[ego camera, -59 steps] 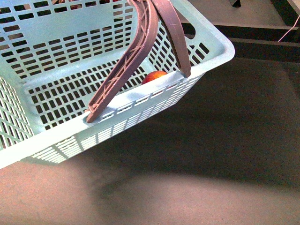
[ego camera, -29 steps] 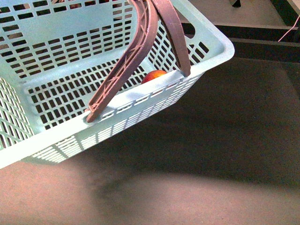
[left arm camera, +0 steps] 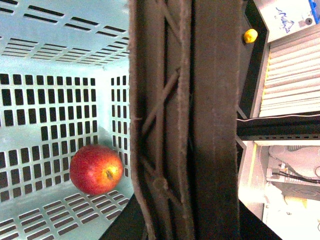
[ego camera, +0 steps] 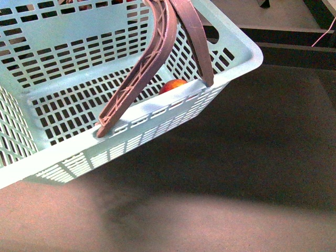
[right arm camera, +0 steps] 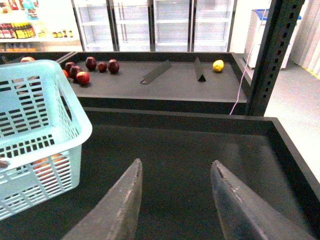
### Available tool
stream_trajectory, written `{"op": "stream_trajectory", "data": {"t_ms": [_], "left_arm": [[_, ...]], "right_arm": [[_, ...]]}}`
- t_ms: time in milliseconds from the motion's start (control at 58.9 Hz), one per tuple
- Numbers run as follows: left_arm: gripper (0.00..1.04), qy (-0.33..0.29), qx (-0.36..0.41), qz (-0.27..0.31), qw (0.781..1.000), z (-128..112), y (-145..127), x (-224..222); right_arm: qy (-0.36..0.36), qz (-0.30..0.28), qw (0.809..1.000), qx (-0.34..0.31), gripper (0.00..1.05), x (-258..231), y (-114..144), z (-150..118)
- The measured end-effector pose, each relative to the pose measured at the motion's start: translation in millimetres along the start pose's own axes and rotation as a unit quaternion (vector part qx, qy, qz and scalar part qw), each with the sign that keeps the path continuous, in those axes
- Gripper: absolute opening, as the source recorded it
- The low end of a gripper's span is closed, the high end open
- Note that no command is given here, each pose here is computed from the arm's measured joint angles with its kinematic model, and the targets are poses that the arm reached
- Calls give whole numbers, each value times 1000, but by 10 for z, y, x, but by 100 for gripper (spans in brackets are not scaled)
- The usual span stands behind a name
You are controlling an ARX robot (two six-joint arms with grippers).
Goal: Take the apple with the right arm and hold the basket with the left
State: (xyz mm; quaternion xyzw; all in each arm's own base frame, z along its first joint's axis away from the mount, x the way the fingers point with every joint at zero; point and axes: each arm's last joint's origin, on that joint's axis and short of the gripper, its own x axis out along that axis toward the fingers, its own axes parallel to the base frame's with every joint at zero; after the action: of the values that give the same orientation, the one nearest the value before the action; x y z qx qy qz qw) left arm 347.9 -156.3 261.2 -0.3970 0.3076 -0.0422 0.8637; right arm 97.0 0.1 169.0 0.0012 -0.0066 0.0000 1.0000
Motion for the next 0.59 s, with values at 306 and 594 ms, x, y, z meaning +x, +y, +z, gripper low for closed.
{"op": "stream_trajectory", "data": {"t_ms": [306, 594], "left_arm": [[16, -31, -9, 82, 996, 18, -6, -2], [16, -139, -107, 151, 973, 370, 272, 32]], "right_arm": [[0, 0, 1000, 0, 97, 0, 0, 1], [0, 1, 1000, 0, 96, -1, 0, 2]]}}
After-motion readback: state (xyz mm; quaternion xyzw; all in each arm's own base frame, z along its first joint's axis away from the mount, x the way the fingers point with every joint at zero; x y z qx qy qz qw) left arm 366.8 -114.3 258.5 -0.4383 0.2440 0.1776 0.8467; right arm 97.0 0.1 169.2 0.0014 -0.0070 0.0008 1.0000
